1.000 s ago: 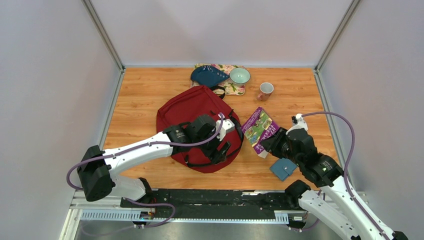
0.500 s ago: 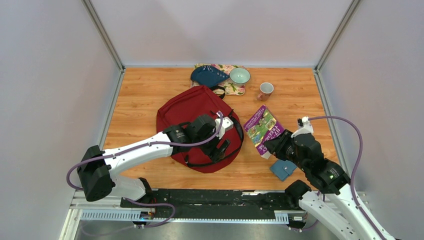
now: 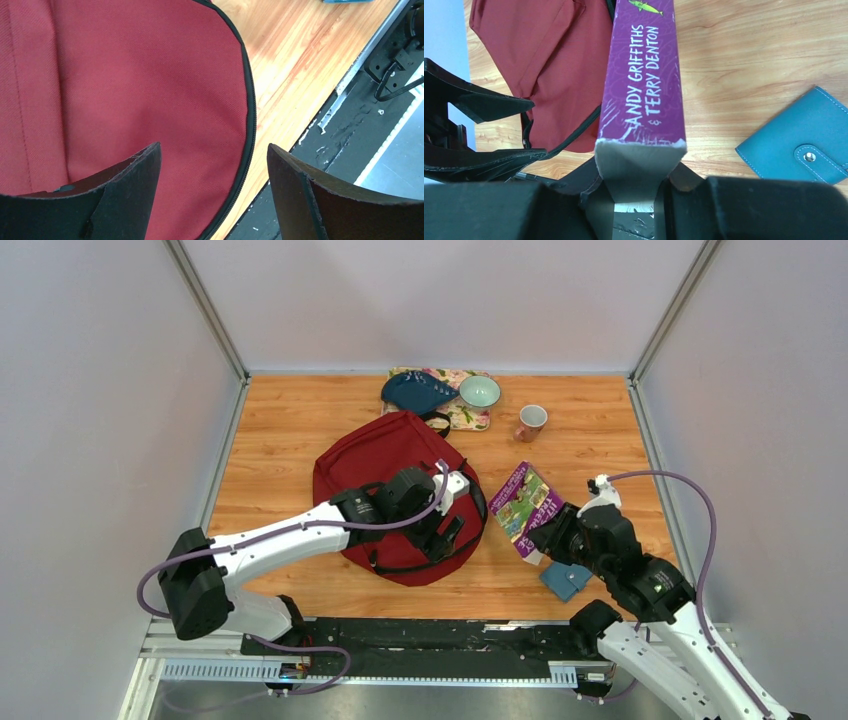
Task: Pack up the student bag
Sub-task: Place the book in the student bag.
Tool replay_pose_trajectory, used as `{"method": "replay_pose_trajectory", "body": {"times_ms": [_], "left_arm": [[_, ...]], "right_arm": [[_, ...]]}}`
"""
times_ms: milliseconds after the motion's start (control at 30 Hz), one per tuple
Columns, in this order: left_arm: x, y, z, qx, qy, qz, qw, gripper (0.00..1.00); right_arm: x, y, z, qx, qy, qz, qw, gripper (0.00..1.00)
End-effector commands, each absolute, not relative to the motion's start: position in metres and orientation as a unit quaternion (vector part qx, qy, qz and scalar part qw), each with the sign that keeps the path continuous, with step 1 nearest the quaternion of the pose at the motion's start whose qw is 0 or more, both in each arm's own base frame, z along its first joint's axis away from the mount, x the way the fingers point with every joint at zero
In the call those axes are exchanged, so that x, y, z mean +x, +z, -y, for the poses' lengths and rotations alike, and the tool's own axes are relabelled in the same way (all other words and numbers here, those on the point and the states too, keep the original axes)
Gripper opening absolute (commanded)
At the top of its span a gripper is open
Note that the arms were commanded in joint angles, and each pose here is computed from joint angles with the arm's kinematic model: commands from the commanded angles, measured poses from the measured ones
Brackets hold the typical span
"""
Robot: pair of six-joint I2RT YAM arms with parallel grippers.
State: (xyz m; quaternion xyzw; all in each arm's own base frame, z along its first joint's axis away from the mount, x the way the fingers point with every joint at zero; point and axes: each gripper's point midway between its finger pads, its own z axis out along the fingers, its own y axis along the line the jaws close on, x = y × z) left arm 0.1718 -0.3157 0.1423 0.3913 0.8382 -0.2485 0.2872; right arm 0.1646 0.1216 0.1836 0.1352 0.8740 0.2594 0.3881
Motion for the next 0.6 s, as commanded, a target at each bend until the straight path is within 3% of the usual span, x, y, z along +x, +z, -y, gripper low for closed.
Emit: {"method": "replay_pose_trajectory", "body": {"times_ms": [0,200,567], "left_arm": [[0.167,0.158,0.336,0.405,-0.289,-0.817,0.291,0.84],[0.151,0.151,0.346,0.438,-0.319,-0.8,0.257,0.84],[0.146,0.123,0.334,0.463,-0.289,-0.801,0.246,0.82]], "right_arm": [[0.182,0.235,-0.122,0.135,0.286,-0.83,0.46,0.0],[0.185,0.243,-0.115,0.166,0.289,-0.816,0.472,0.0],[0.187,0.227,-0.122,0.22,0.315,-0.809,0.445,0.0]]}}
